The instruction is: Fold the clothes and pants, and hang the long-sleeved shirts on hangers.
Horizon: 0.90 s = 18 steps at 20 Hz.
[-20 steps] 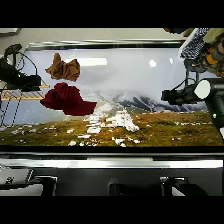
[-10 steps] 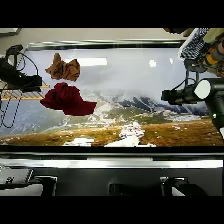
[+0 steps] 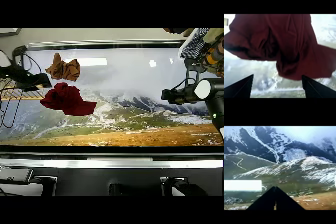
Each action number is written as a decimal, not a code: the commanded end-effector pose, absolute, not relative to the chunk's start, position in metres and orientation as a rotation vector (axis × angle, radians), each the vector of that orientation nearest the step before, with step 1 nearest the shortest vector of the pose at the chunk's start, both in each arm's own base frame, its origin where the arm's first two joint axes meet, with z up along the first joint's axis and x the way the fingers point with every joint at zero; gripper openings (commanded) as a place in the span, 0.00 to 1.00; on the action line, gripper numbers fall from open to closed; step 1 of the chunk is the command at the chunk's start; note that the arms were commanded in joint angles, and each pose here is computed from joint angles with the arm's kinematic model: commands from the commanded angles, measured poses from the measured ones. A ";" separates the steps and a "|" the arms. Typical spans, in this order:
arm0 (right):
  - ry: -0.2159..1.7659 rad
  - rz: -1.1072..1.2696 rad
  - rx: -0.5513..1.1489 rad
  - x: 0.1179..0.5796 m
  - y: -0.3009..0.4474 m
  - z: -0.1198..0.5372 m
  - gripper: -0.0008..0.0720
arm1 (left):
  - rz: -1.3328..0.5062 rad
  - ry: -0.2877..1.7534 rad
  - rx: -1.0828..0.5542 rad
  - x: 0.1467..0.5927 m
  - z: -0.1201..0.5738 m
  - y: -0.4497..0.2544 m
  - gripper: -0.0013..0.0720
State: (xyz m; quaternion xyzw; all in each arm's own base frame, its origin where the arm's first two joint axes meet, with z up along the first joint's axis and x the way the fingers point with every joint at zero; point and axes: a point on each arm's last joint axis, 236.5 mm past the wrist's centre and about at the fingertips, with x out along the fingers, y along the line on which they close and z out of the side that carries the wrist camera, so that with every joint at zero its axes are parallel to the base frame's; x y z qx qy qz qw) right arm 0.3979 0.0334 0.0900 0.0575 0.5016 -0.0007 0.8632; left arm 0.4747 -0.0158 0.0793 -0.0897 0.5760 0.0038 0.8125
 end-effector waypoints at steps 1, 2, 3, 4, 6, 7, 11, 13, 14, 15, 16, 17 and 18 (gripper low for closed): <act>1.066 -0.001 0.121 0.395 0.034 0.089 0.08 | 0.019 1.243 -0.219 0.509 0.023 -0.029 1.00; 1.069 -0.001 0.121 0.394 0.034 0.088 0.08 | 0.015 1.277 -0.213 0.512 0.001 -0.035 1.00; 1.069 -0.001 0.121 0.394 0.034 0.088 0.08 | 0.013 1.312 -0.208 0.513 -0.023 -0.039 1.00; 1.068 -0.001 0.122 0.394 0.034 0.089 0.08 | 0.020 1.355 -0.214 0.512 -0.045 -0.043 1.00; 1.069 -0.005 0.128 0.394 0.034 0.088 0.08 | 0.035 1.429 -0.230 0.505 -0.077 -0.051 0.93; 1.070 -0.013 0.141 0.394 0.034 0.088 0.08 | 0.034 1.467 -0.251 0.499 -0.084 -0.055 0.56; 1.082 -0.037 0.178 0.391 0.034 0.087 0.12 | -0.142 1.510 -0.334 0.482 -0.042 -0.099 0.04; 1.133 -0.048 0.168 0.380 0.031 0.082 0.13 | -0.235 1.501 -0.346 0.468 -0.005 -0.130 0.04; 1.166 -0.062 0.152 0.372 0.027 0.080 0.13 | -0.297 1.491 -0.356 0.460 0.012 -0.152 0.04; 1.197 -0.091 0.133 0.362 0.020 0.079 0.13 | -0.379 1.478 -0.376 0.451 0.030 -0.181 0.04; 1.223 -0.126 0.120 0.352 0.012 0.079 0.13 | -0.467 1.468 -0.403 0.442 0.045 -0.213 0.04; 1.243 -0.166 0.100 0.343 0.003 0.081 0.13 | -0.559 1.455 -0.436 0.432 0.060 -0.247 0.04; 1.265 -0.197 0.076 0.332 -0.006 0.085 0.13 | -0.656 1.437 -0.479 0.421 0.074 -0.287 0.04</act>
